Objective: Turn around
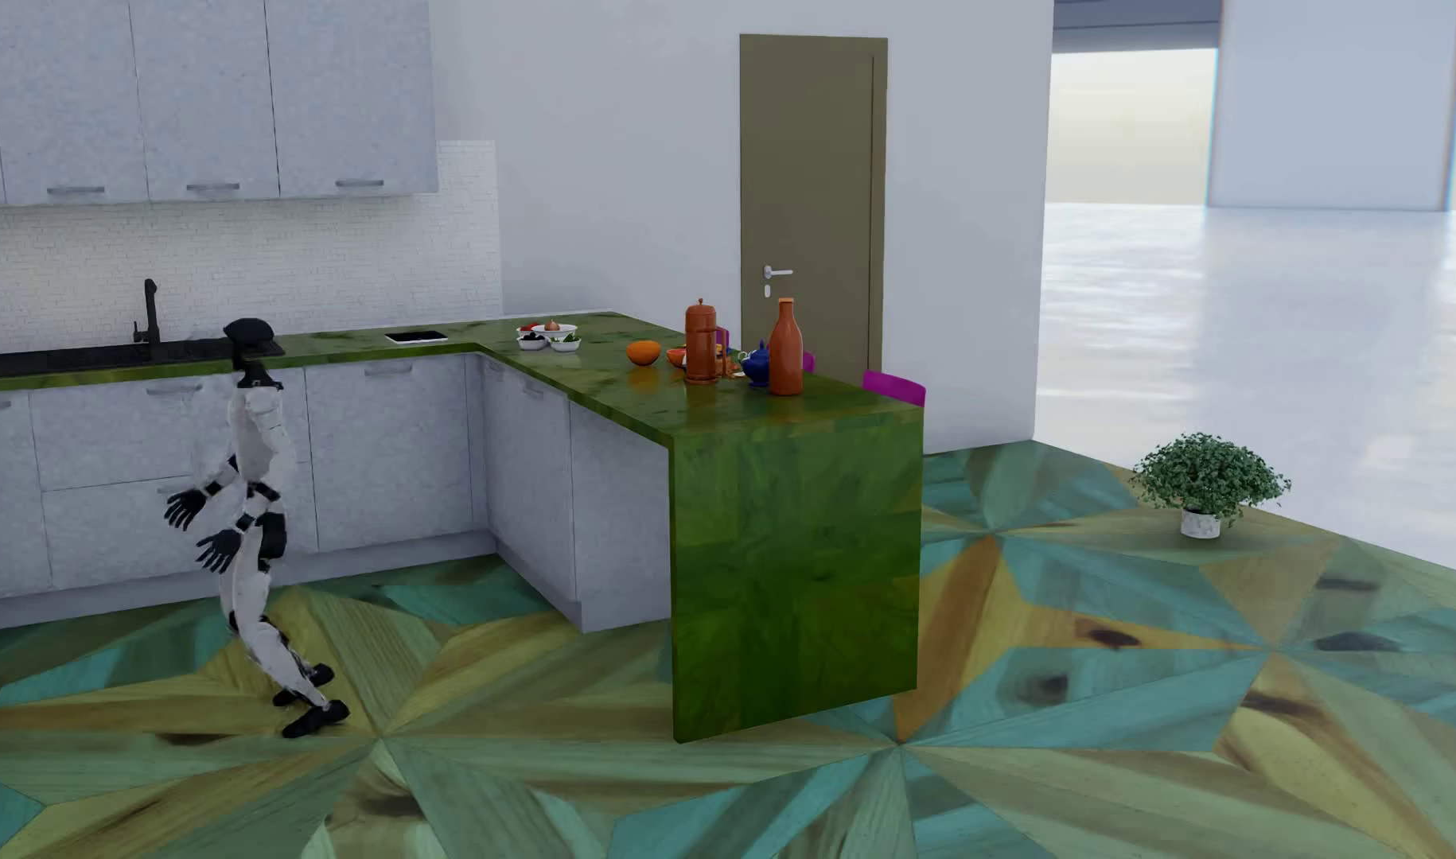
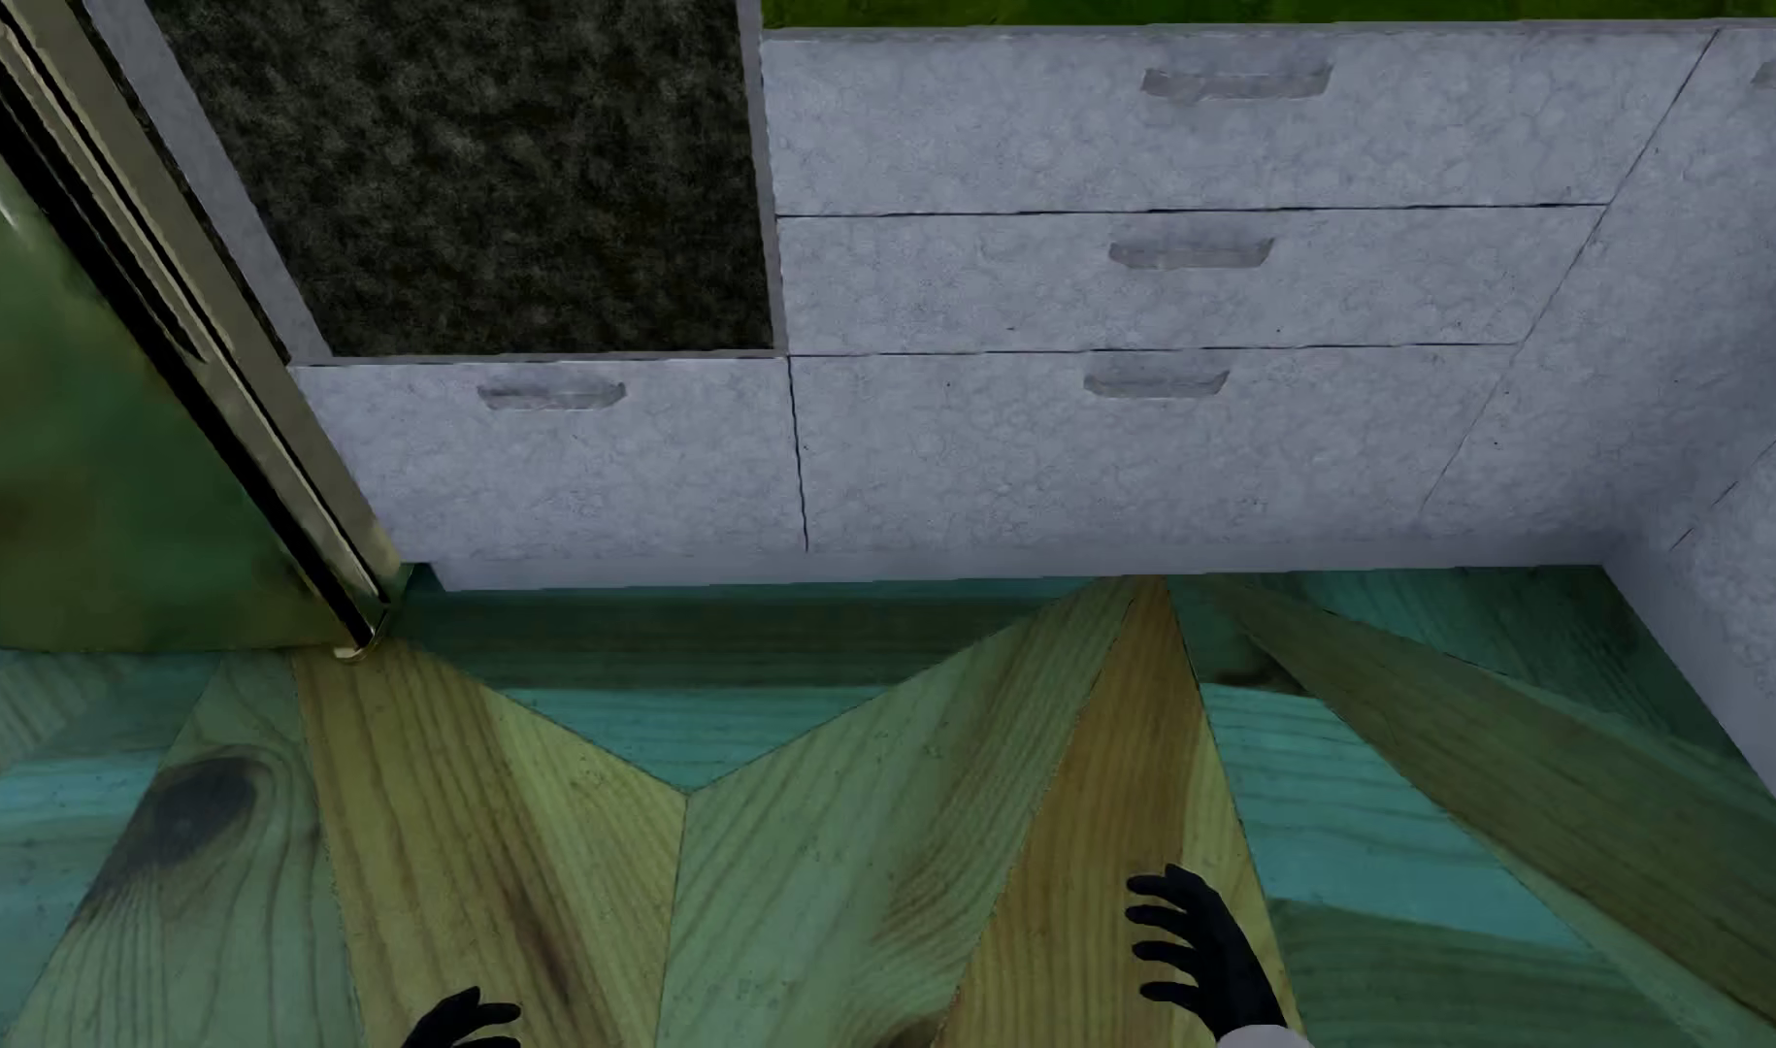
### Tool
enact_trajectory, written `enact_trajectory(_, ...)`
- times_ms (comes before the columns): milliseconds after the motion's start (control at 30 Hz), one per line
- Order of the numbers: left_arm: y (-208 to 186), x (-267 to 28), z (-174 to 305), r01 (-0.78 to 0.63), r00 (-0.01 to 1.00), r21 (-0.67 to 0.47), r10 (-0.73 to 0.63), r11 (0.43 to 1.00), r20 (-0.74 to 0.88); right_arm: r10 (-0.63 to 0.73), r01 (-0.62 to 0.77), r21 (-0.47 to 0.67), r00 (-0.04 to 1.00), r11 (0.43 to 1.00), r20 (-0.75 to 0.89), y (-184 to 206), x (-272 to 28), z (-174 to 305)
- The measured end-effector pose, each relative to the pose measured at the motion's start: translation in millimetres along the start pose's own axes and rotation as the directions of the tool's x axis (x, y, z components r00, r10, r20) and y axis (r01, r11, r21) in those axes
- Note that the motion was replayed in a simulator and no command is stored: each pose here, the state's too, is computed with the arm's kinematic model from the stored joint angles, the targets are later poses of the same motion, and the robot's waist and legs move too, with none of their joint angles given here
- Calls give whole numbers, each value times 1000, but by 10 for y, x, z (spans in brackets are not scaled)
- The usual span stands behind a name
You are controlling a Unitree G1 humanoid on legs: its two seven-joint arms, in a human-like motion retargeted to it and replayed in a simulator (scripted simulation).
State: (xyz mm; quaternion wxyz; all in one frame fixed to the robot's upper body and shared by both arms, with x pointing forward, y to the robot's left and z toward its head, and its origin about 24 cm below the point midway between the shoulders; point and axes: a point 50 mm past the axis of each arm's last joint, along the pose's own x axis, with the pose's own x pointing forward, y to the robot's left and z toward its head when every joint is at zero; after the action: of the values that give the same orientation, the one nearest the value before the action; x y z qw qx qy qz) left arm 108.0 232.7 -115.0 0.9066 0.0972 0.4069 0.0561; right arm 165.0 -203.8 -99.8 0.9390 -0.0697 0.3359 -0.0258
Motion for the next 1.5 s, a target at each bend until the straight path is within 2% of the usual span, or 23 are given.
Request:
enact_trajectory(33,-1,1,-34,14,1000,12,-13,1000,-17,28,-28,42,1000,999,-6,122,44,26)
enact_trajectory(67,-53,22,36,41,999,10,-40,999,-15,62,-61,20,997,998,-39,147,-2,-73)
enact_trajectory(133,-351,127,148,130,990,-20,-131,991,-53,36,-32,19,976,999,-214,82,-222,-556)
enact_trajectory(167,-316,99,28,130,987,-25,-132,991,-89,14,4,65,962,998,-272,138,-259,-652)
enact_trajectory(267,-95,110,-31,51,995,-3,-51,999,-86,23,20,146,958,989,-287,262,-235,-590)
enact_trajectory(333,-234,210,255,21,1000,5,-21,1000,-5,35,2,129,959,992,-283,143,-255,-614)
enact_trajectory(367,-340,205,431,25,997,22,-27,999,66,48,-20,95,954,995,-295,132,-286,-669)
enact_trajectory(433,-517,243,507,44,995,31,-47,999,93,30,-32,1,923,999,-383,78,-419,-923)
enact_trajectory(467,-457,207,444,27,995,25,-29,999,91,41,-34,27,930,999,-364,211,-414,-880)
enact_trajectory(567,-119,143,163,-15,1000,57,15,998,-3,9,3,42,959,999,-284,101,-249,-646)
enact_trajectory(633,-216,215,305,15,1000,34,-15,999,4,40,-30,42,960,999,-276,125,-281,-666)
enact_trajectory(700,-312,223,430,55,996,58,-59,997,68,85,-80,29,951,996,-297,160,-301,-708)
enact_trajectory(767,-508,225,550,109,988,10,-110,994,110,62,-55,28,929,998,-365,11,-380,-867)
enact_trajectory(800,-472,194,459,122,988,32,-125,992,94,41,-16,65,919,998,-391,29,-420,-934)
enact_trajectory(900,-124,133,151,74,997,101,-75,992,5,-32,53,48,930,997,-365,64,-384,-844)
enact_trajectory(1000,-363,161,385,71,994,68,-77,995,77,-19,35,36,925,999,-380,86,-274,-745)
enact_trajectory(1067,-272,139,288,33,997,50,-37,998,65,20,-7,37,932,999,-361,88,-243,-683)
enact_trajectory(1133,-417,169,382,81,993,18,-82,997,81,34,-19,48,936,999,-349,42,-266,-703)
enact_trajectory(1200,-431,196,497,128,985,22,-129,992,116,69,-45,79,935,996,-347,173,-331,-775)
enact_trajectory(1367,-494,163,442,209,973,49,-213,977,89,36,-13,67,936,998,-350,160,-407,-859)
enact_trajectory(1433,-447,136,295,208,977,70,-210,976,30,-13,63,121,925,991,-379,155,-415,-888)
enact_trajectory(1500,-376,185,399,185,981,85,-189,979,42,-57,87,51,898,995,-436,58,-483,-975)
